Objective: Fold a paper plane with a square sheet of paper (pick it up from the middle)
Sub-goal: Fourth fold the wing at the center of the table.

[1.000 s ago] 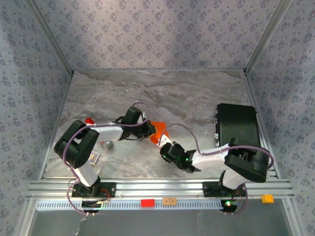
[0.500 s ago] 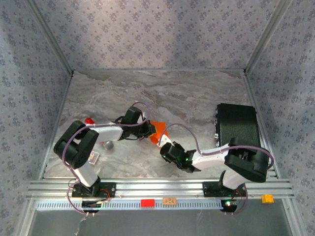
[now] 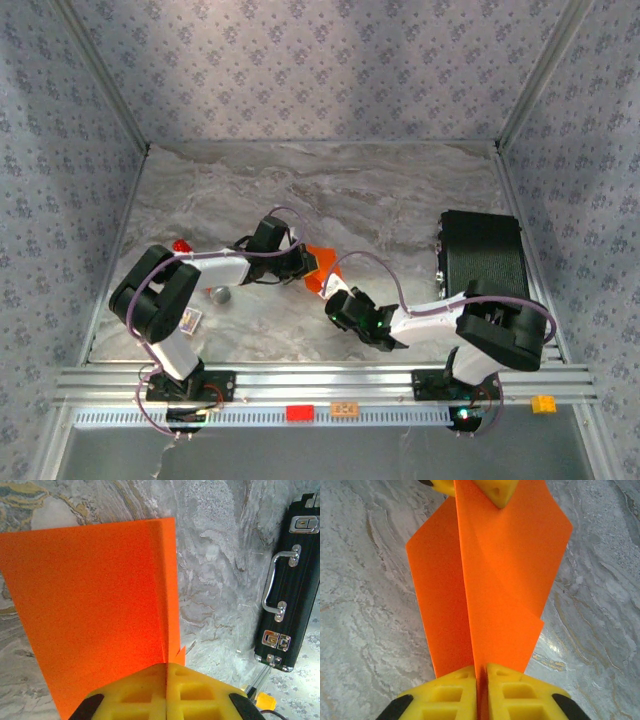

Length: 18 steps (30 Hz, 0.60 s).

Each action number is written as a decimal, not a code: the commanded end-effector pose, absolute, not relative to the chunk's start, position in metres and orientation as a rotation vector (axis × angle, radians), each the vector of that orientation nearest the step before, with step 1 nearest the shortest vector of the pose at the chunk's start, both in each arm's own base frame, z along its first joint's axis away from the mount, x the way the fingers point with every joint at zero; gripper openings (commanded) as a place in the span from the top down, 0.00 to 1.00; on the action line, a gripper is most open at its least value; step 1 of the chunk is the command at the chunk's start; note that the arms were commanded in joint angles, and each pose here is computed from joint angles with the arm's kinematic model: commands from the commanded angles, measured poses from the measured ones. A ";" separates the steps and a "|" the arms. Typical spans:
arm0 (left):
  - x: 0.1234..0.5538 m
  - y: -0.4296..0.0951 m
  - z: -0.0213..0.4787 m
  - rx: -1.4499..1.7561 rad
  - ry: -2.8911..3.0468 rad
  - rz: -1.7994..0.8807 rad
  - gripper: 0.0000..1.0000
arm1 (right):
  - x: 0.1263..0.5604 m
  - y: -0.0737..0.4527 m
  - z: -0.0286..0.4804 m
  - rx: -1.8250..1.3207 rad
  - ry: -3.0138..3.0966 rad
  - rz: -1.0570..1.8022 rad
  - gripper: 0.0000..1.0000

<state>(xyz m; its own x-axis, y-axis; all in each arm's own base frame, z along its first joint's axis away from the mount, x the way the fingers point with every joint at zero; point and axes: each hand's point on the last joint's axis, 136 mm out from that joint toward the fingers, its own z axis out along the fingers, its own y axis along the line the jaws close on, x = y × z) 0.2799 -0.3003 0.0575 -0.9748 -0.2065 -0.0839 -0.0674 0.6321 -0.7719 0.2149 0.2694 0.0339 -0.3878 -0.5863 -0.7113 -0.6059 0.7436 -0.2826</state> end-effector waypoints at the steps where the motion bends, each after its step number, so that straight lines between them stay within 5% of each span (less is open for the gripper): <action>1: 0.285 -0.304 0.078 -0.184 2.640 -1.295 0.92 | 0.219 0.271 0.037 -0.891 2.088 0.008 0.88; 10: 0.286 -0.301 0.079 -0.189 2.635 -1.279 0.80 | 0.219 0.272 0.037 -0.863 2.107 0.042 0.92; 18: 0.285 -0.301 0.078 -0.184 2.636 -1.280 0.86 | 0.221 0.275 0.040 -0.849 2.111 0.069 0.83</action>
